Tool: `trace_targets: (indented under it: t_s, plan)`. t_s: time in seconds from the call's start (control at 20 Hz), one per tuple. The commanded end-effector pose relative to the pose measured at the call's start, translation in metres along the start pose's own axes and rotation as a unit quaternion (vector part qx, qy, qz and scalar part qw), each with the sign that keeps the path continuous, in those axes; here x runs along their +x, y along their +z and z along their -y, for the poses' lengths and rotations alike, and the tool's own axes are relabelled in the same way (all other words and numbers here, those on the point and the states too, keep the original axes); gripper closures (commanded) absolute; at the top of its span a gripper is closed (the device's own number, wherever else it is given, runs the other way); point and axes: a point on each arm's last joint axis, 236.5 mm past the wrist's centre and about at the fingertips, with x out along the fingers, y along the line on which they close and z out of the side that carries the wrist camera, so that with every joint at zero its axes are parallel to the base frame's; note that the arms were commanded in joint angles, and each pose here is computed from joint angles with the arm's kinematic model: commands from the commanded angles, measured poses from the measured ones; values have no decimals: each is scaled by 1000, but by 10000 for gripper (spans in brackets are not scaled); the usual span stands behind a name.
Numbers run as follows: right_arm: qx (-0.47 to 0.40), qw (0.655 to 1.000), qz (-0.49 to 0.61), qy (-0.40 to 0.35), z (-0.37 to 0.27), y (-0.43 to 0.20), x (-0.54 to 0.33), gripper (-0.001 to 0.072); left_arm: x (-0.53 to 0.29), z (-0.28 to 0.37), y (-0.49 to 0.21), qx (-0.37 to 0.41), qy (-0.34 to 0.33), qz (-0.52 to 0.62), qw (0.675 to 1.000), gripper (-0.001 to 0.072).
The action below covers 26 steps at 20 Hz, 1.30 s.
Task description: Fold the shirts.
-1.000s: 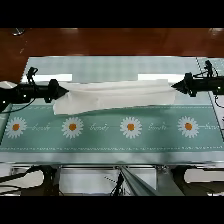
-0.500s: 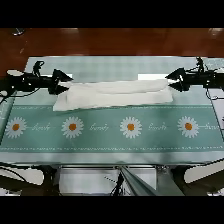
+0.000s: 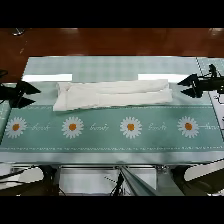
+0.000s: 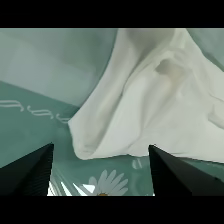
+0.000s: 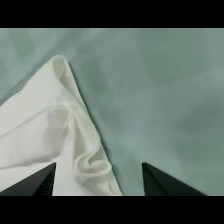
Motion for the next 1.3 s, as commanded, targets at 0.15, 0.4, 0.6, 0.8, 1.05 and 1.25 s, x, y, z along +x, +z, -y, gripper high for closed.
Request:
trace_targets:
  t_s: [0.15,0.4,0.6,0.8,1.05,1.25]
  plan:
    - [-25,997,-78,9,-21,-36,60,95,23,31,-80,99,-9,4,995,6]
    - [-70,991,-112,12,-57,-63,80,691,54,71,-123,178,-22,-54,982,18]
    - [-144,985,-94,-11,-84,-68,18,690,64,104,-144,199,-58,-68,976,684]
    - [-232,968,-56,-74,-108,-106,-62,690,86,165,-164,245,-109,-32,963,685]
    - [-253,963,27,-89,-128,-192,-125,690,150,252,-230,338,-141,-61,929,685]
    - [-247,964,71,-76,-136,-235,-145,690,209,311,-284,340,-154,-148,916,686]
